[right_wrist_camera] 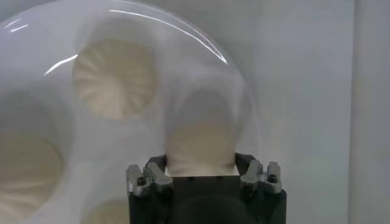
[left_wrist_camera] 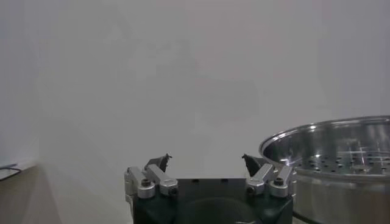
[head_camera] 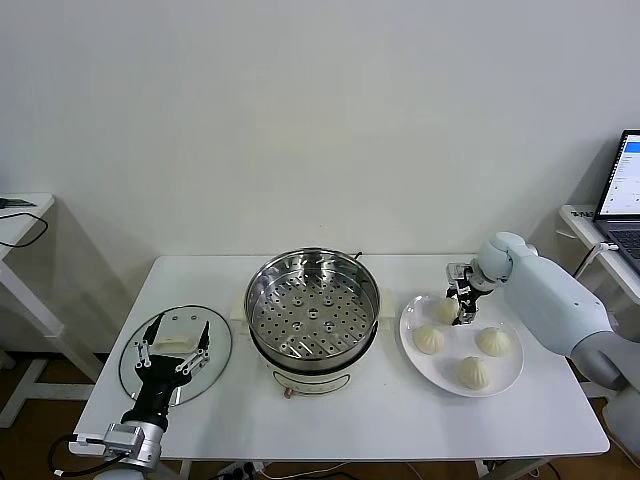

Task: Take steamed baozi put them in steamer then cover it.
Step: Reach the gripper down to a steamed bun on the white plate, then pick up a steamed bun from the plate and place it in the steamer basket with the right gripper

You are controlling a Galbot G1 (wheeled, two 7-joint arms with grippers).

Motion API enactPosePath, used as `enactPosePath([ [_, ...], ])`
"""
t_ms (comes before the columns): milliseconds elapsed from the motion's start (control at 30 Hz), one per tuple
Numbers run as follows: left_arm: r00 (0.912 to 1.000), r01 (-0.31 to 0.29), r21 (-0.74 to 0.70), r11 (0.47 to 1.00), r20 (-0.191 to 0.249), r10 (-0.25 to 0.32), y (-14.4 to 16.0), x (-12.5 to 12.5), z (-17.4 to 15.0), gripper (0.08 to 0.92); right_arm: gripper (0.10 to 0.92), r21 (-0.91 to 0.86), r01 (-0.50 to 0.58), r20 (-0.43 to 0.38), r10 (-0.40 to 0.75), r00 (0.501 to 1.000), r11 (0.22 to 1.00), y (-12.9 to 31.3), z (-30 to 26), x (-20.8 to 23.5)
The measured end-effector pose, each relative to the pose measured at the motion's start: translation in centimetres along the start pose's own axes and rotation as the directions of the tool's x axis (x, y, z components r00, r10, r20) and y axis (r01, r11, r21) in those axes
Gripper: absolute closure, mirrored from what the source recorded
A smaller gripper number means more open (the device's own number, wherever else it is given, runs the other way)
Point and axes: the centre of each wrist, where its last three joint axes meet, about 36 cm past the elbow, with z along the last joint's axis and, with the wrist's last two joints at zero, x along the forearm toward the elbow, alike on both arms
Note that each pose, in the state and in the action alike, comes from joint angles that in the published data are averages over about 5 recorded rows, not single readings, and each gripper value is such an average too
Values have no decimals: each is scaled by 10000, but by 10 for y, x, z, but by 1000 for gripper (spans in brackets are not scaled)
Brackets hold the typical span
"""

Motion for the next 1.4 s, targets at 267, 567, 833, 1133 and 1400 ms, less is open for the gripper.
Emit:
enactPosePath([
  [267,10000,-13,10,10000,-13,13,-1,0,0,177,312,235,28,105,-30,9999,9997,0,6,17],
  [567,9999,-108,22,9999,51,108,-4,0,-3,177,312,1520,-141,589,52,9983,9883,-6,16,91],
  [833,9999,-133,-23,9999,35,133,-4,2,-6,177,318,4640,-681,1087,195,9939,8832,-20,-33,184],
  [1133,9999,-85,-110,9999,52,86,-1,7,-10,177,318,7836,-1124,1223,257,9922,6110,-28,-137,263],
  [1400,9999,-94,-259,9996,36,95,3,8,-10,177,318,9271,-957,1061,-87,9943,3625,-25,-232,277],
])
